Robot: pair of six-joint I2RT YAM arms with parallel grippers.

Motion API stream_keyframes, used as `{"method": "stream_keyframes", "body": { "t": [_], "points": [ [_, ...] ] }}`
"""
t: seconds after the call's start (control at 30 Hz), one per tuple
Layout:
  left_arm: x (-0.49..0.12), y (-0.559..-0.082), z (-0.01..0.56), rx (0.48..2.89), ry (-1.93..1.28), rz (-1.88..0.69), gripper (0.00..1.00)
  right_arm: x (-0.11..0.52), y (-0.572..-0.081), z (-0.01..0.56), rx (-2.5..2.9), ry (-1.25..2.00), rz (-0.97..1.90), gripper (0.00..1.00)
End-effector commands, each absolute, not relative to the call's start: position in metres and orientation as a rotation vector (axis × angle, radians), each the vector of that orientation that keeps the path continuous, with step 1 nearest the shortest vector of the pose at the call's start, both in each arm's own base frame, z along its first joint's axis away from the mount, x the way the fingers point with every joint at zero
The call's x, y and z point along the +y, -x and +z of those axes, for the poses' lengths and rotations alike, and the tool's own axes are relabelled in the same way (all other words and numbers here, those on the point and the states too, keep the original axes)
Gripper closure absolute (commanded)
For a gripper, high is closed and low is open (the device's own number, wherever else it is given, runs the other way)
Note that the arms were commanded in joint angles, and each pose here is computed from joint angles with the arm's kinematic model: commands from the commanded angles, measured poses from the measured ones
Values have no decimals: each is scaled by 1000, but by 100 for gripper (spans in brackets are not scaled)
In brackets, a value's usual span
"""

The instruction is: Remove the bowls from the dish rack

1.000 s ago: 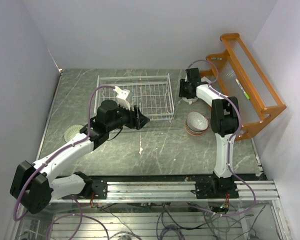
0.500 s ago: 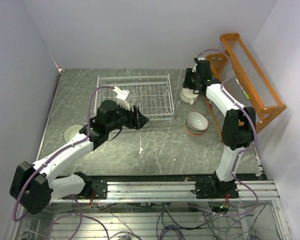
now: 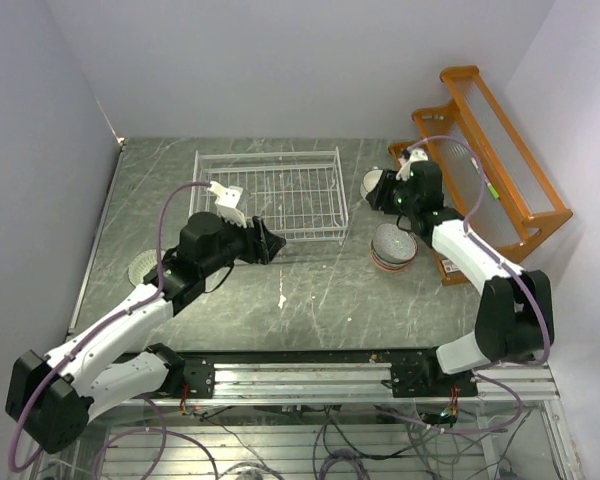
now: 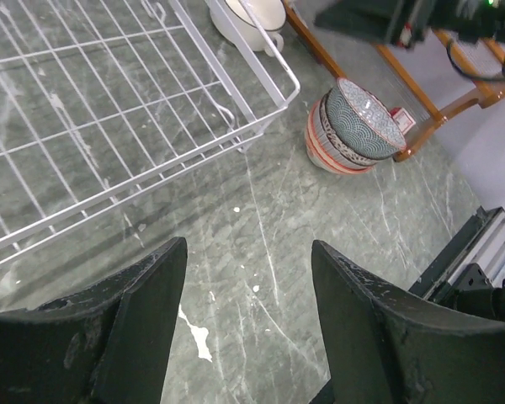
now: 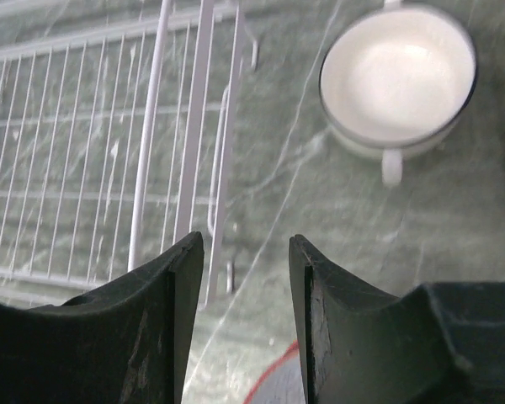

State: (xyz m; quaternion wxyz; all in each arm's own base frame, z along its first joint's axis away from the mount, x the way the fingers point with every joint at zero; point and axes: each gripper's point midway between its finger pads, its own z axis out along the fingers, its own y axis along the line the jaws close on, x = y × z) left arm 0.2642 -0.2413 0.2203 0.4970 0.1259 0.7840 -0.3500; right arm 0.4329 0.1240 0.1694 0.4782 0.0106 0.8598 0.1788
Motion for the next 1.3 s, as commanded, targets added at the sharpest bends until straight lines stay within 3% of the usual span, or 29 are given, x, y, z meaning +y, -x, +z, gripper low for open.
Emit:
{"method": "stream_keyframes", "body": {
  "t": [0.0,0.3,0.63,1.27],
  "points": [
    [-219,-262,222,1896,-224,-752,29,132,-408,181,2006,-27,499,55],
    [-175,-248,232,1872,-91,-627,29,94,-358,198,1817,-123,387,54],
    [-168,-244,231,1858,-51,-630,29,54,-317,207,1717,-193,229,50],
    [-166,-246,225,1888,-35,-604,33,58,-307,206,1715,-156,253,41]
  ]
}}
